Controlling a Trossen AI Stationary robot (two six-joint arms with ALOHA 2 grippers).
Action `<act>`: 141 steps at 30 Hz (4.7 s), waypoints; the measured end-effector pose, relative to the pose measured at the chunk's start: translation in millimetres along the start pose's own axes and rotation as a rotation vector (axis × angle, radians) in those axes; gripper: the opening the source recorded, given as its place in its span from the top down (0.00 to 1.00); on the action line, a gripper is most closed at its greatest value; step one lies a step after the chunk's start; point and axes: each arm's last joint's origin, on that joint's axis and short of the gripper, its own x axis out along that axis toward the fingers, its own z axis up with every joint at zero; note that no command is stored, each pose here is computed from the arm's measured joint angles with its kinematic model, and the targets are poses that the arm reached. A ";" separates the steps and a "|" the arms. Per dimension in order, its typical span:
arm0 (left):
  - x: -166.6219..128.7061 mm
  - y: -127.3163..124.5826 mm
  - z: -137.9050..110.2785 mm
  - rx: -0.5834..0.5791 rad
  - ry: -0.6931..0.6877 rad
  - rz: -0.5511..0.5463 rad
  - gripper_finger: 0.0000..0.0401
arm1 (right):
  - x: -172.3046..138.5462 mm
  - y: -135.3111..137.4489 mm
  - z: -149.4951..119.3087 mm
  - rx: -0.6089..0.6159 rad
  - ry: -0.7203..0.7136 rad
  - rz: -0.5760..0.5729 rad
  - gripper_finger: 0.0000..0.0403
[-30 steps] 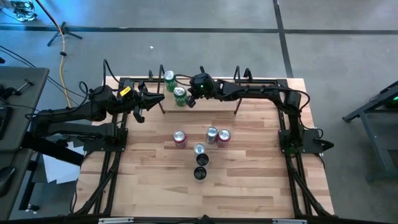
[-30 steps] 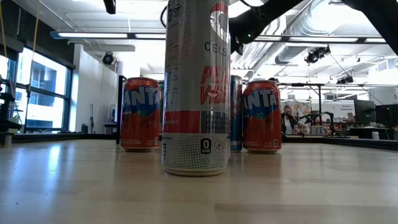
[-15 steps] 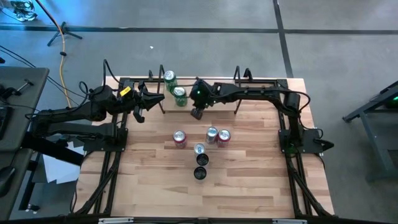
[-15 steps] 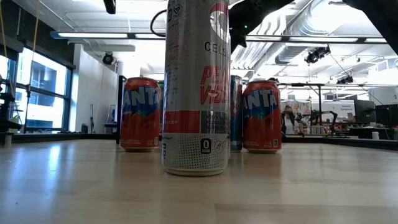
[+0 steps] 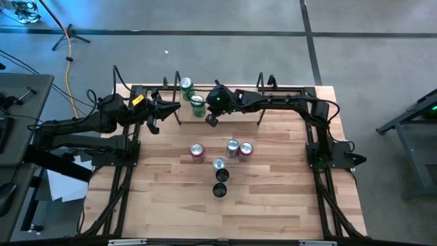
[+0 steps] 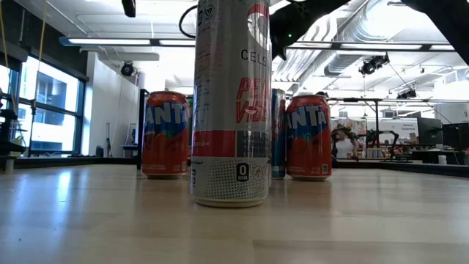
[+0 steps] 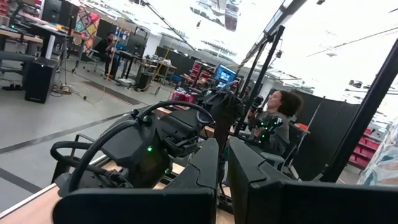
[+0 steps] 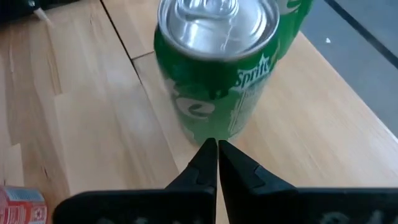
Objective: Place canned beverage on shelf
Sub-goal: Put the green soda can on the shelf aligned with the green soda can
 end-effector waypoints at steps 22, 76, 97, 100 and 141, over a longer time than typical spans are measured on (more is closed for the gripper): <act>0.0 0.0 0.0 -0.001 -0.001 0.001 1.00 | 26.7 -4.3 2.2 0.039 -0.137 -0.047 1.00; 0.0 1.0 0.4 0.000 -0.014 0.037 1.00 | 48.1 -13.1 2.4 0.219 -0.203 0.130 1.00; -10.9 5.5 -5.8 0.023 0.097 0.071 1.00 | 34.6 -27.3 24.4 0.083 -0.002 0.054 1.00; -21.2 13.9 -7.2 -0.011 0.115 0.230 1.00 | 17.8 -27.7 27.5 0.031 0.034 0.058 1.00; -63.7 170.7 -87.7 -0.082 0.356 0.553 1.00 | -141.5 -26.0 -21.9 0.174 -0.050 0.063 1.00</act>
